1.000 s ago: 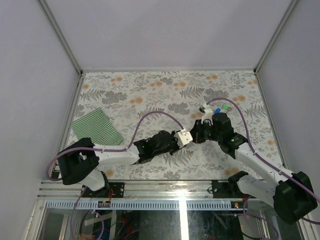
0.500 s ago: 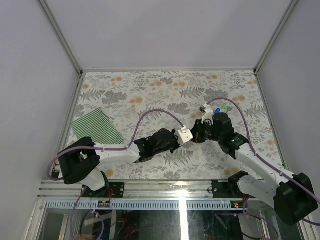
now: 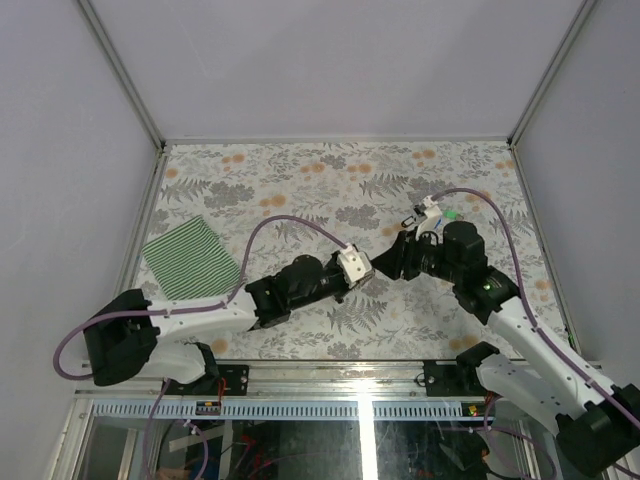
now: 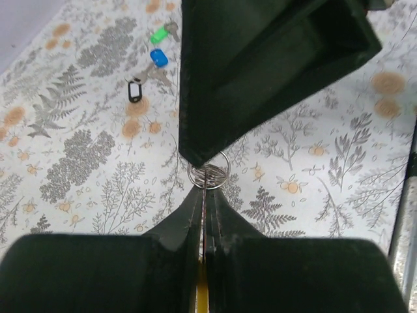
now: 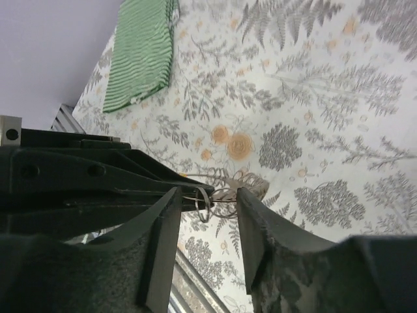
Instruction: Put the keys on the keyring
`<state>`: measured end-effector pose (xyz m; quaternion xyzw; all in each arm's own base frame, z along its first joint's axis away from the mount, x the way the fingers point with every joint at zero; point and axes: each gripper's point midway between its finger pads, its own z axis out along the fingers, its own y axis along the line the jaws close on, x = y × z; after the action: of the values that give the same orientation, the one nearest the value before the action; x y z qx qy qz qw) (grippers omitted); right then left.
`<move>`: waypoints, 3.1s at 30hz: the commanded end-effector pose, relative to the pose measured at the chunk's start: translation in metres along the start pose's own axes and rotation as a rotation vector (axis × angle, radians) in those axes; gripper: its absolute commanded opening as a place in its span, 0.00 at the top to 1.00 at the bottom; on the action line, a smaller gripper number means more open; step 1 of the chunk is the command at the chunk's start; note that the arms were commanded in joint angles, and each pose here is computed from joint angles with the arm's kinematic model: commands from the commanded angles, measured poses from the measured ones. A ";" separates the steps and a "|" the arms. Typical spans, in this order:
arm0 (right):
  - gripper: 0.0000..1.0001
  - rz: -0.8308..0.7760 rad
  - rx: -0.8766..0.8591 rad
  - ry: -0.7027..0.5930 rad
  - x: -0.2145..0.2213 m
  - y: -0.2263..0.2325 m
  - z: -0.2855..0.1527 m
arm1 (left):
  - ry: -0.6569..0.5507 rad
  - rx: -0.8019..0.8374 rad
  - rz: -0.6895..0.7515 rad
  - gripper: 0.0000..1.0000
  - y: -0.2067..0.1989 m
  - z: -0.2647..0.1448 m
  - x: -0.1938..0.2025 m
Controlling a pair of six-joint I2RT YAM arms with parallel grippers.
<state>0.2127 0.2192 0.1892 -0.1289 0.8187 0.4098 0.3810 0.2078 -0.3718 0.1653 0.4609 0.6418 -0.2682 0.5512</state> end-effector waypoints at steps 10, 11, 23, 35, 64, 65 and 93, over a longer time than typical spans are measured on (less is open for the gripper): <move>0.37 -0.121 0.061 -0.262 -0.082 0.039 -0.059 | -0.278 -0.076 -0.140 1.00 0.017 -0.043 -0.082; 0.36 -0.121 0.047 -0.256 -0.083 0.044 -0.061 | -0.288 -0.088 -0.155 1.00 0.020 -0.046 -0.086; 0.39 -0.021 -0.067 -0.286 -0.110 0.083 -0.071 | -0.379 -0.246 -0.400 1.00 0.049 -0.062 -0.113; 0.46 -0.022 -0.047 -0.168 -0.120 0.093 -0.066 | -0.392 -0.096 -0.189 1.00 0.027 -0.078 -0.128; 0.52 -0.032 -0.317 0.148 -0.098 0.158 -0.092 | -0.327 0.193 0.077 1.00 -0.013 -0.108 -0.174; 0.53 -0.026 -0.318 0.159 -0.096 0.158 -0.091 | -0.330 0.196 0.079 1.00 -0.013 -0.109 -0.176; 0.70 -0.012 -0.372 0.305 -0.063 0.159 -0.073 | -0.303 0.224 0.092 1.00 -0.017 -0.103 -0.175</move>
<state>0.1404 0.2520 0.3492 -0.2490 0.7871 0.5141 0.2327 0.1410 -0.3418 0.3281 0.5059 0.5238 -0.3720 0.5756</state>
